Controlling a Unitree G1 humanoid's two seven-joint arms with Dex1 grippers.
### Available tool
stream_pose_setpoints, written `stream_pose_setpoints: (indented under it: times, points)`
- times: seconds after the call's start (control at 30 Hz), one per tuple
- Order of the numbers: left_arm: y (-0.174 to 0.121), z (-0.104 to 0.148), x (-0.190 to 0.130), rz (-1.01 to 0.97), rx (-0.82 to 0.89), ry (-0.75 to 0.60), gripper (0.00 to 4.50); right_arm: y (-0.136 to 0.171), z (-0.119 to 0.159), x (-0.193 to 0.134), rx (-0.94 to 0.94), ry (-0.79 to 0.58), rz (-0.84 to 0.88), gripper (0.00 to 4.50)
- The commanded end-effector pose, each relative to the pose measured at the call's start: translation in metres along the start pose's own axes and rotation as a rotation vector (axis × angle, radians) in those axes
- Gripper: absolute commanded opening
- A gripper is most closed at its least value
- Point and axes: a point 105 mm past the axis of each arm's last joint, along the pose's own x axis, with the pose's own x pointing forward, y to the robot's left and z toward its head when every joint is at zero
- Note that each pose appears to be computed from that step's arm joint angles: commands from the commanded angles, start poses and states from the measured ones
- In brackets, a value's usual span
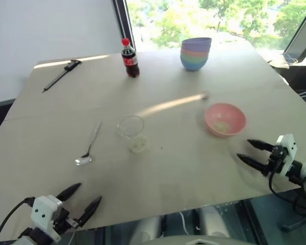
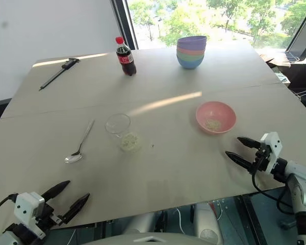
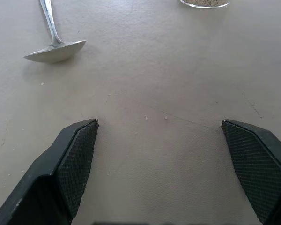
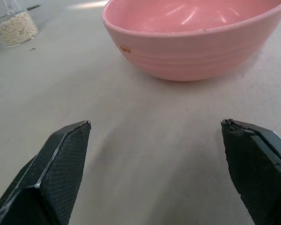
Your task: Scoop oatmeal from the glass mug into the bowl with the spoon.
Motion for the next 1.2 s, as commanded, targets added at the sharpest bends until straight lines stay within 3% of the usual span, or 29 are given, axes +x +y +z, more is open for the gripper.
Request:
stream_pose_setpoints:
  times: [0.03, 0.53, 0.87, 1.0, 1.2]
  points:
    - [-0.007, -0.007, 0.003, -0.026, -0.009, 0.036, 4.48, -0.002, 0.008, -0.003, -0.036, -0.021, 0.006, 4.5]
    - [-0.002, -0.001, 0.012, -0.047, -0.001, 0.019, 4.48, 0.001, 0.002, -0.001, -0.041, -0.022, 0.002, 4.5]
    - [-0.014, 0.008, 0.014, -0.126, -0.106, 0.021, 4.48, 0.005, 0.009, -0.002, -0.057, -0.001, 0.043, 4.5]
    - [-0.027, 0.025, 0.018, -0.191, -0.126, 0.006, 4.48, 0.024, 0.021, 0.005, -0.09, 0.026, 0.174, 4.5]
    - [-0.024, 0.045, 0.036, -0.086, -0.175, -0.016, 4.48, 0.078, 0.054, 0.032, -0.103, -0.023, 0.432, 4.5]
